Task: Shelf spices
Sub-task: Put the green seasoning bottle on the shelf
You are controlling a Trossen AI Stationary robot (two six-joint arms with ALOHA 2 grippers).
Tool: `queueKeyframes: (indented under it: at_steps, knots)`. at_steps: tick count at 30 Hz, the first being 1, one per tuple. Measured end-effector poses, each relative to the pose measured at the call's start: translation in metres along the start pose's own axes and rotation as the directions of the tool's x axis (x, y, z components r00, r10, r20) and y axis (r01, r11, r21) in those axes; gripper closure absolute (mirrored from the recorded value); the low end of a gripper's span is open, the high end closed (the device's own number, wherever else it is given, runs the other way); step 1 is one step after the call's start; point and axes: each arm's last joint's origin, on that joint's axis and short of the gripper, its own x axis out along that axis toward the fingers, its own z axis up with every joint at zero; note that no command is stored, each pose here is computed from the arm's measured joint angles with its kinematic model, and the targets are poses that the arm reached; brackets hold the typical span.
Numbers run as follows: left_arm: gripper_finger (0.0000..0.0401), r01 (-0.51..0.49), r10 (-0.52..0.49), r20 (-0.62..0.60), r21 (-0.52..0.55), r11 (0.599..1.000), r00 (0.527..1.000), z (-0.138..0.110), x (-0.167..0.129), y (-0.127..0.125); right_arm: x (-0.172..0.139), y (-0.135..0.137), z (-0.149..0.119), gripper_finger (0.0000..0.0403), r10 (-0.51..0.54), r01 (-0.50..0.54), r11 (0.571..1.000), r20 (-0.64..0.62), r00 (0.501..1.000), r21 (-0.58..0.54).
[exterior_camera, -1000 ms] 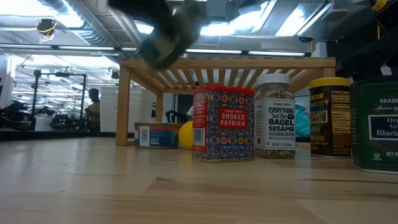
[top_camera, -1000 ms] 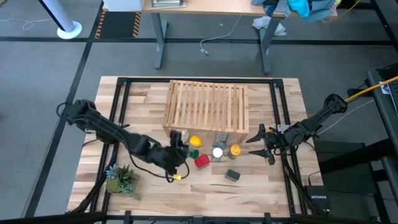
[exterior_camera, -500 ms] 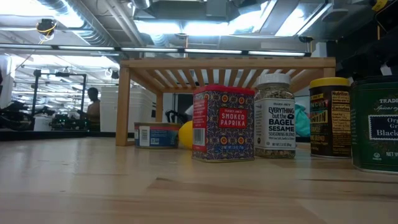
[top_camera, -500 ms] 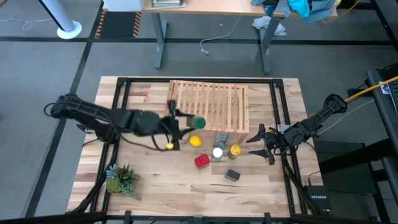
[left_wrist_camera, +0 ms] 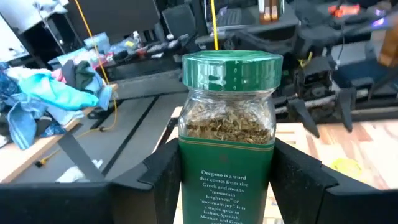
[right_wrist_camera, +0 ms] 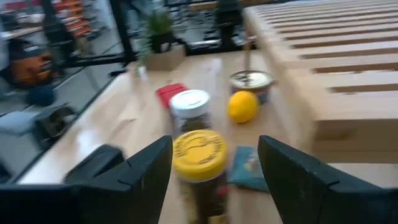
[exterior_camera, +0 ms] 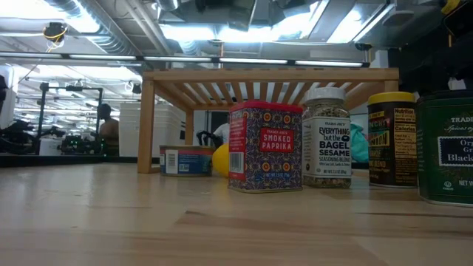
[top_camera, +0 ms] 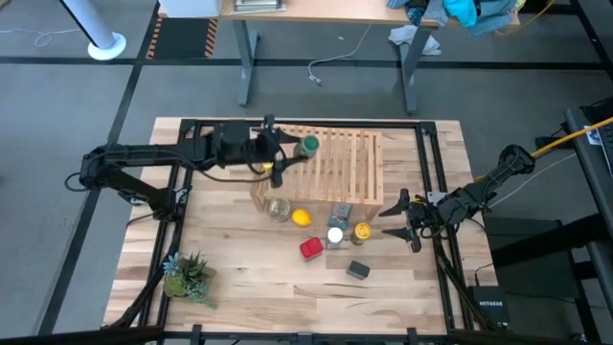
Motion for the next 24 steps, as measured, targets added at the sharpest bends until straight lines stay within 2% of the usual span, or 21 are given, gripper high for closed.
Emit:
queueKeyframes:
  at_steps: [5,16,24]
  knots:
    - [0.0211,0.023,-0.023,0.053,-0.008,1.000,0.998,-0.020,0.005,0.009,0.000,-0.002,0.001,0.0159,-0.078,0.078,0.997,0.020,0.997,0.000]
    - [0.0211,-0.030,0.032,0.072,-0.022,0.999,0.997,-0.078,0.006,0.027,0.000,-0.002,0.001,0.0159,-0.079,0.079,0.997,0.021,0.997,0.000]
    - [0.0211,-0.048,0.058,0.091,-0.104,0.993,0.994,-0.113,0.005,0.042,0.000,-0.002,0.001,0.0159,-0.080,0.080,0.997,0.021,0.997,-0.020]
